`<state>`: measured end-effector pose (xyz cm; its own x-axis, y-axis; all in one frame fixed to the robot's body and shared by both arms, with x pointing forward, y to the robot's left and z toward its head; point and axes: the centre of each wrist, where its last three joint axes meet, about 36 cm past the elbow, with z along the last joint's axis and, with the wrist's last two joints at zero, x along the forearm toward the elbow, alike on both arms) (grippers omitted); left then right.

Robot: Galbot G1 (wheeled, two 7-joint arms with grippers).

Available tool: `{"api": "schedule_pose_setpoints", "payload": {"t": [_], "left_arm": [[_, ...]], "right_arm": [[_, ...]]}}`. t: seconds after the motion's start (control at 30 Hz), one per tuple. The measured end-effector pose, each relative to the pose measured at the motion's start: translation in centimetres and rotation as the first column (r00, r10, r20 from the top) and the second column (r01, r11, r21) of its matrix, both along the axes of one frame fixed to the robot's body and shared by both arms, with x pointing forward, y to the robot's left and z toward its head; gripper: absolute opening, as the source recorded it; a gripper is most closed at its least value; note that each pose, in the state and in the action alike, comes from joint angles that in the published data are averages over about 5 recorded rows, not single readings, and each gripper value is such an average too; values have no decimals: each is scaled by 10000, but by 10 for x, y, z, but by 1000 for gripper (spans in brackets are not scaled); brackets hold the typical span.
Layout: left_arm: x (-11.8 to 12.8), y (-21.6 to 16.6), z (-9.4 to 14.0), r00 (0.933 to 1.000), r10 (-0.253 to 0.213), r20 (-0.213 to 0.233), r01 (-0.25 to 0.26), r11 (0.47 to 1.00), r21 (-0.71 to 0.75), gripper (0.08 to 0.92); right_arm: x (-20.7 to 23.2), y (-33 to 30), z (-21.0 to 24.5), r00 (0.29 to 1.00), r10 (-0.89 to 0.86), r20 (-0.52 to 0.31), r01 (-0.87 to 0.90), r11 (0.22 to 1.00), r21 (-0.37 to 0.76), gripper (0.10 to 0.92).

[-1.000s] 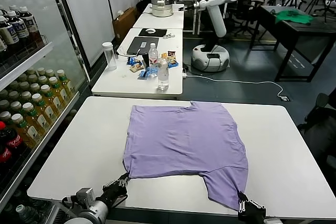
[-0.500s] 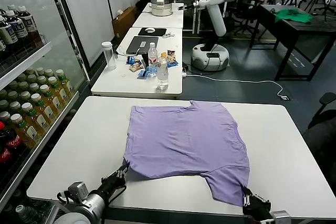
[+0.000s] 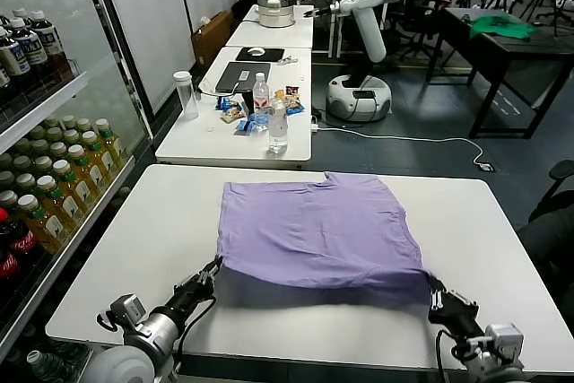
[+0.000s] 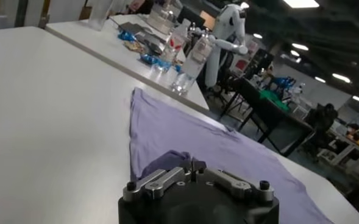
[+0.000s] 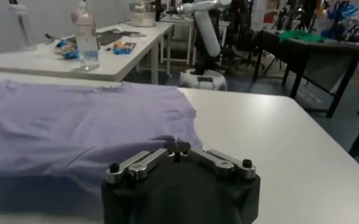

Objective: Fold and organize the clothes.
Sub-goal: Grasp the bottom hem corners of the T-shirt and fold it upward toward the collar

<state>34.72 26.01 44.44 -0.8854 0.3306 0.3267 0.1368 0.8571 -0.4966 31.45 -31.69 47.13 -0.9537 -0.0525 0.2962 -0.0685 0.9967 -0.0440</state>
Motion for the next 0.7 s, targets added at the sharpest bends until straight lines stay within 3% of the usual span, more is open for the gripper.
{"api": "schedule_pose_setpoints", "payload": {"t": [0.33,0.7], "left_arm": [[35,5,-13,10000,45,-78,-44,9999,157,85],[74,1,-30,9994,216,-263,-205,9988,434,85]], "right_arm": [[62,-8,1,9990,243,386,-230,9992,-329,106],[124,-1,-13,9974,655,285,-629,9943,-860,106]]}}
